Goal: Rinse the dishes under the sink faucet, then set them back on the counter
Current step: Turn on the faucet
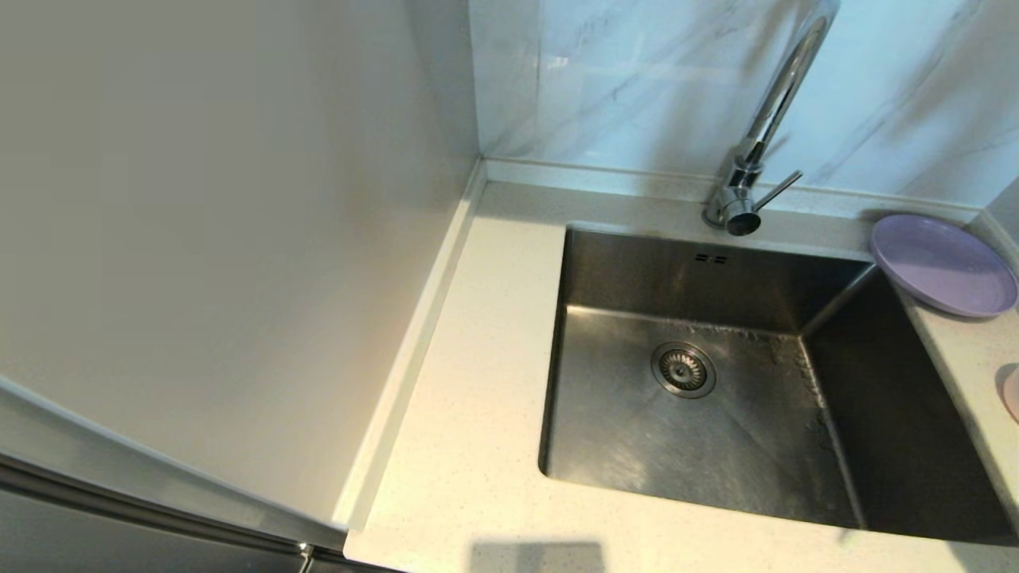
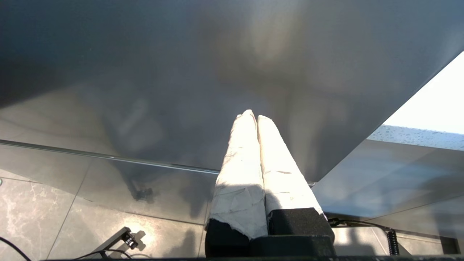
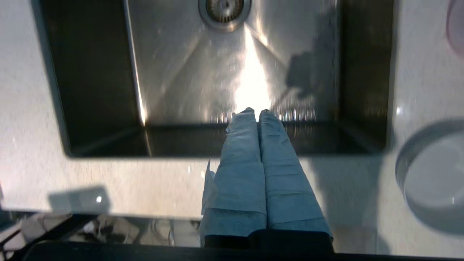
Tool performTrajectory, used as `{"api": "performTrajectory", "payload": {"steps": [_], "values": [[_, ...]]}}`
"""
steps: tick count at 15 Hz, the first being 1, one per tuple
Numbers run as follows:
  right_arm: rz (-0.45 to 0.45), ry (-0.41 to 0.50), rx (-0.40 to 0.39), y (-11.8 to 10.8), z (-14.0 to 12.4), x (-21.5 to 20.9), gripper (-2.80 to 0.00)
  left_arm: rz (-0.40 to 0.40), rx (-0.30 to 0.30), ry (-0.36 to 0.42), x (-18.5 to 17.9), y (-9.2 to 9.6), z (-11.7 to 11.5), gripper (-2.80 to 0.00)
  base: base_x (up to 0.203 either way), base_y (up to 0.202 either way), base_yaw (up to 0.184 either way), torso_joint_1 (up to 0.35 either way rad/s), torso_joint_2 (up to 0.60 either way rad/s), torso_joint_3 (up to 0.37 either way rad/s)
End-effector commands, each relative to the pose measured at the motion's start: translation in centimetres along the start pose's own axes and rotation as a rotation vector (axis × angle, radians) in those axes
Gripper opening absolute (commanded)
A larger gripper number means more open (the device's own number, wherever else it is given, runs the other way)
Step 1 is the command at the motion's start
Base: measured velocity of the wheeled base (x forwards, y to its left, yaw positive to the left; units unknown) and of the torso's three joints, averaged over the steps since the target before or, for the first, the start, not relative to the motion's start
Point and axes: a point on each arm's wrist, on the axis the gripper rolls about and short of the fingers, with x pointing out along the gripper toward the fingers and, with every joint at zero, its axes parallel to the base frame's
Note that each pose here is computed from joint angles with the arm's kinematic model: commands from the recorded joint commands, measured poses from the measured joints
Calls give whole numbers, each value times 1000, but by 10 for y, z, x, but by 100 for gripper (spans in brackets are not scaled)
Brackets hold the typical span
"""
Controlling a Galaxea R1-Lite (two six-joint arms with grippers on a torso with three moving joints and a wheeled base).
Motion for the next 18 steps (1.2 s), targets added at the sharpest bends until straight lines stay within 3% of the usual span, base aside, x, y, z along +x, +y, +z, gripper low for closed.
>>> {"api": "performTrajectory", "payload": {"steps": [1,6,11,15,18], "values": [[5,-55,-3,-4,3,18,-280,0,0,0,0,0,0,-280,0,0,0,0,0,0],[-27,-172,-14,-6,12,33,-280,0,0,0,0,0,0,-280,0,0,0,0,0,0],[-64,-157,7,-9,23,58,-280,0,0,0,0,0,0,-280,0,0,0,0,0,0],[-5,-268,94,-6,59,85,-280,0,0,0,0,0,0,-280,0,0,0,0,0,0],[100,-354,84,-2,79,98,-280,-1,0,0,0,0,0,-280,0,0,0,0,0,0]]}}
